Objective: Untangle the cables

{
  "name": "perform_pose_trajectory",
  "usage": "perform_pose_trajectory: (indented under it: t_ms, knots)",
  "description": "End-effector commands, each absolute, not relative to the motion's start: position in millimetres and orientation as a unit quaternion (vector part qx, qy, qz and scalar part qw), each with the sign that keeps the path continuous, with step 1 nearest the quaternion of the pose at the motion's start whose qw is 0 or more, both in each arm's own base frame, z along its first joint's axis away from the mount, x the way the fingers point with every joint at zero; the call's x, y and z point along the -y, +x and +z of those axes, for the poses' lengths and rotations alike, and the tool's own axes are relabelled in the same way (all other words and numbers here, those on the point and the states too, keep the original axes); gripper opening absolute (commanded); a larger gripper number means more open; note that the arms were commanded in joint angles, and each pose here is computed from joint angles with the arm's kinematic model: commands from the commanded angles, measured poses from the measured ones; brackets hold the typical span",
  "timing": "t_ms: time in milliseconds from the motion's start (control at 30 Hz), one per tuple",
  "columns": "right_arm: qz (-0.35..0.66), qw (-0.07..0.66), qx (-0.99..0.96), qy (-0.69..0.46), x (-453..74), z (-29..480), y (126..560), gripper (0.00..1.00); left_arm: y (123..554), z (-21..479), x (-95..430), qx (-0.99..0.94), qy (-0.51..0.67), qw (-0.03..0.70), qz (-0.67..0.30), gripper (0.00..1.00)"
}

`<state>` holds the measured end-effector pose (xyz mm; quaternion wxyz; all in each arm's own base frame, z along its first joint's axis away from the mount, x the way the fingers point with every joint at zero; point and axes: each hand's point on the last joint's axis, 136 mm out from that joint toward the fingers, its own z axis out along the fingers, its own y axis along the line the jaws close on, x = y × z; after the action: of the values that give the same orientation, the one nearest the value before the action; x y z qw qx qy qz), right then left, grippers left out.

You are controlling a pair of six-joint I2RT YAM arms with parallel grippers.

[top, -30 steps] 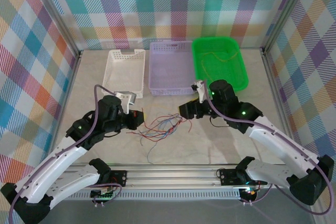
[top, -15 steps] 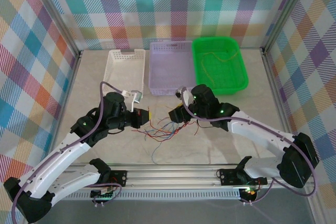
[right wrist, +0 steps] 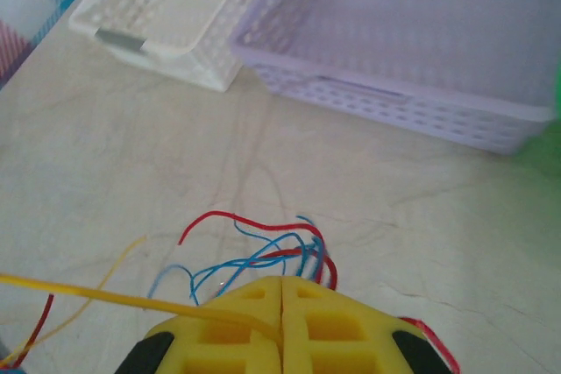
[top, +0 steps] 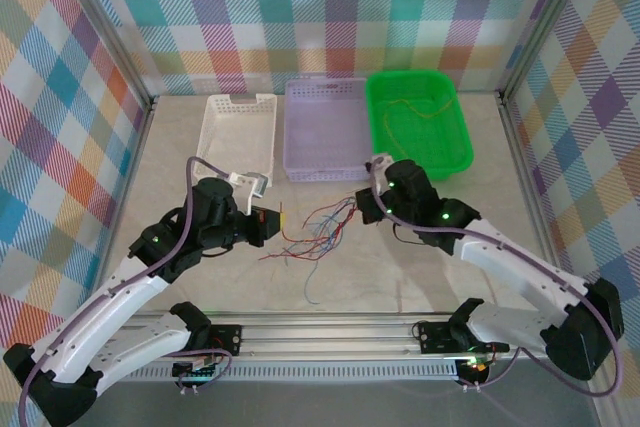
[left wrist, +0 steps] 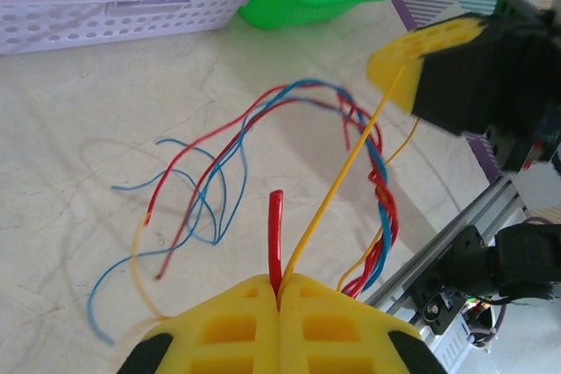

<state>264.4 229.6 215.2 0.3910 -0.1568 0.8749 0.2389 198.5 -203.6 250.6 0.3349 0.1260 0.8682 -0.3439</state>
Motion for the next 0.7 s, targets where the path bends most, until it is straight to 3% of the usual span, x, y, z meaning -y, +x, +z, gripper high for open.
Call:
perform_pose_trajectory:
  t_ms: [0, 100, 200, 333, 667]
  knots:
    - [0.217, 0.394, -0.889, -0.089, -196, 214, 266, 0.0, 195, 237, 192, -0.881, 0.104, 0.324, -0.329, 0.08]
    - [0.252, 0.407, -0.873, -0.092, -202, 238, 260, 0.0, 194, 233, 201, -0.875, 0.097, 0.314, -0.355, 0.23]
    - [0.264, 0.42, -0.864, -0.087, -199, 260, 256, 0.0, 196, 227, 205, -0.874, 0.089, 0.306, -0.366, 0.3]
    - [0.282, 0.424, -0.856, -0.087, -201, 282, 251, 0.0, 196, 218, 211, -0.871, 0.076, 0.295, -0.385, 0.47]
    - [0.345, 0.425, -0.831, -0.095, -214, 322, 241, 0.0, 185, 204, 256, -0.829, 0.084, 0.256, -0.491, 0.69]
